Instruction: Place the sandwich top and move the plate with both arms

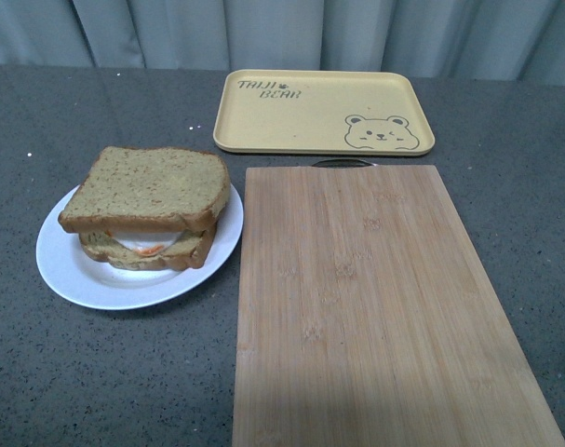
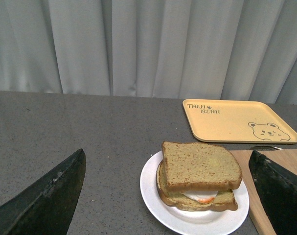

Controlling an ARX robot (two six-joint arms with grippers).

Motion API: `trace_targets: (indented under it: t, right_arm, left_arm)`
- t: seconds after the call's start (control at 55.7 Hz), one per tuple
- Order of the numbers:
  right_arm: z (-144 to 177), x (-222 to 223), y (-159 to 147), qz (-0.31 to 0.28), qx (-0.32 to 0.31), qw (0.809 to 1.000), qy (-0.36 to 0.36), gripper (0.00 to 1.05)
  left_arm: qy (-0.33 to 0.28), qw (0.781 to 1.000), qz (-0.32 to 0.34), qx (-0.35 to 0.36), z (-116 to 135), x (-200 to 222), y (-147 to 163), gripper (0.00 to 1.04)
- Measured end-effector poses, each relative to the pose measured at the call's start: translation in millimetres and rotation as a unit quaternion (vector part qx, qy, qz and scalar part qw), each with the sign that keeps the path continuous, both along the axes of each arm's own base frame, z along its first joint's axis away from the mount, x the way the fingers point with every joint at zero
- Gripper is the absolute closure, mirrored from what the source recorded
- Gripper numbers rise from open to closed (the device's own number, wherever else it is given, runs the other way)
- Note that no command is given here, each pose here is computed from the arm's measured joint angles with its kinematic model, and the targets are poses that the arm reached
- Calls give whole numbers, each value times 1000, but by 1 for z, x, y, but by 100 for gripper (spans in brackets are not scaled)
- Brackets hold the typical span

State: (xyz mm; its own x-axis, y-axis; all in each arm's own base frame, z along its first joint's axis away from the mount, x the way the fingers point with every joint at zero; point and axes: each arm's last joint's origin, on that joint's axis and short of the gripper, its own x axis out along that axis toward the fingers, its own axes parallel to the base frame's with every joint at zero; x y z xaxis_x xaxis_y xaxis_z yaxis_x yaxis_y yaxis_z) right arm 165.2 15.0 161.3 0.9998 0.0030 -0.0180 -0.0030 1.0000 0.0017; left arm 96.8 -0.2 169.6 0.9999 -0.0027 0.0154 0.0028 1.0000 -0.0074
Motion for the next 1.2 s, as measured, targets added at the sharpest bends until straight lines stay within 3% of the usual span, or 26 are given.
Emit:
trace_targets:
  t: [0.251,1.204]
  right_arm:
    - [0,-18,-14,-2,1,1000,0,104]
    - [7,-51,-15,-1,1,1000,-13,104]
  left_arm:
    - [0,1000,0,0,0,0,0,7]
    - [0,1000,0,0,0,0,0,7]
